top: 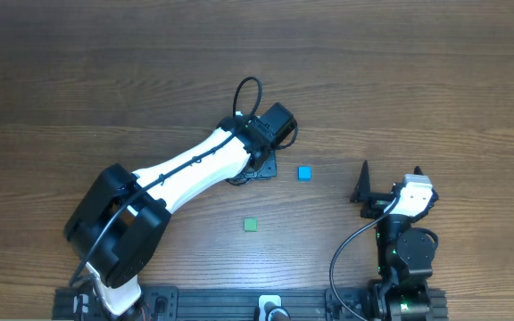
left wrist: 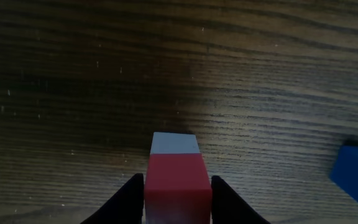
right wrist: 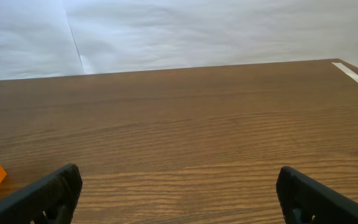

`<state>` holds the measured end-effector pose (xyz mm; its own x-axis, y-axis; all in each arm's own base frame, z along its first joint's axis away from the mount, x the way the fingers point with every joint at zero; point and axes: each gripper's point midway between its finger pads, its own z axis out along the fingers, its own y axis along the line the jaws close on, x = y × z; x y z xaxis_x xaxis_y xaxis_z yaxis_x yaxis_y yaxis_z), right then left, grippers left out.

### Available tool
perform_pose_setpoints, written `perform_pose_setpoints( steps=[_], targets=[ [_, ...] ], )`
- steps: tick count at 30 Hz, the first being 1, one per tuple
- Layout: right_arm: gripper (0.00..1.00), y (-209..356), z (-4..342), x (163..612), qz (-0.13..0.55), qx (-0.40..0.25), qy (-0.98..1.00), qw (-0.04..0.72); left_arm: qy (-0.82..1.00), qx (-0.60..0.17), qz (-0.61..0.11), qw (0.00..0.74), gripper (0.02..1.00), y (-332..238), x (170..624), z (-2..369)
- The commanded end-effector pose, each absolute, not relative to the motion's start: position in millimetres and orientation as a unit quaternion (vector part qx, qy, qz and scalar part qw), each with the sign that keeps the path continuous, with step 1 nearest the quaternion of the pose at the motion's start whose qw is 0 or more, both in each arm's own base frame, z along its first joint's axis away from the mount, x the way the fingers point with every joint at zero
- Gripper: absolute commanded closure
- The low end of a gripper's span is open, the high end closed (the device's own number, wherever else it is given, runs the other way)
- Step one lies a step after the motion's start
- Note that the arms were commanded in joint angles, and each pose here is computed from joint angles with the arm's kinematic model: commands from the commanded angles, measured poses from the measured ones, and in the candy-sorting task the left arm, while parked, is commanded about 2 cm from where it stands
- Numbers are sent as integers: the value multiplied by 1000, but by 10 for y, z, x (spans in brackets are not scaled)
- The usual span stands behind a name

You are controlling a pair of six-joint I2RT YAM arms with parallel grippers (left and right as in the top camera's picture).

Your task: Stack Cubes

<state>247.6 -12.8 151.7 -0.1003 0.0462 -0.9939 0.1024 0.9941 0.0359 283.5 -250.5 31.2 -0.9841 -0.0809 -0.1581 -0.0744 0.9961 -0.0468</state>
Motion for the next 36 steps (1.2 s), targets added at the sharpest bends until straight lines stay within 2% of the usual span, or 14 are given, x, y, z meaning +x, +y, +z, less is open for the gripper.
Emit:
perform_pose_setpoints(
  steps=[1,20,24,25,26,28,36],
  targets=[
    [9,-132,1494,2476,-20,51,742,668,996,-42,-9,81,649,-2499,2848,249],
    [7,-132,1494,2476,-20,51,742,668,995,-43,-1,88,656,-2472,2870,253],
    [9,-132,1494,2476,-20,51,742,668,995,-43,-2,88,511,-2473,2871,253],
    [9,-132,1494,2476,-20,51,742,668,995,-43,-2,88,461,-2474,2872,254],
    [9,-132,1494,2476,-20,51,742,668,995,-43,-2,88,354,-2474,2872,254],
    [9,-132,1494,2476,-20,51,742,668,995,-43,-3,89,264,-2479,2877,255],
    [9,-132,1494,2476,-20,51,742,668,988,-51,-13,148,244,-2546,3157,401]
  ],
)
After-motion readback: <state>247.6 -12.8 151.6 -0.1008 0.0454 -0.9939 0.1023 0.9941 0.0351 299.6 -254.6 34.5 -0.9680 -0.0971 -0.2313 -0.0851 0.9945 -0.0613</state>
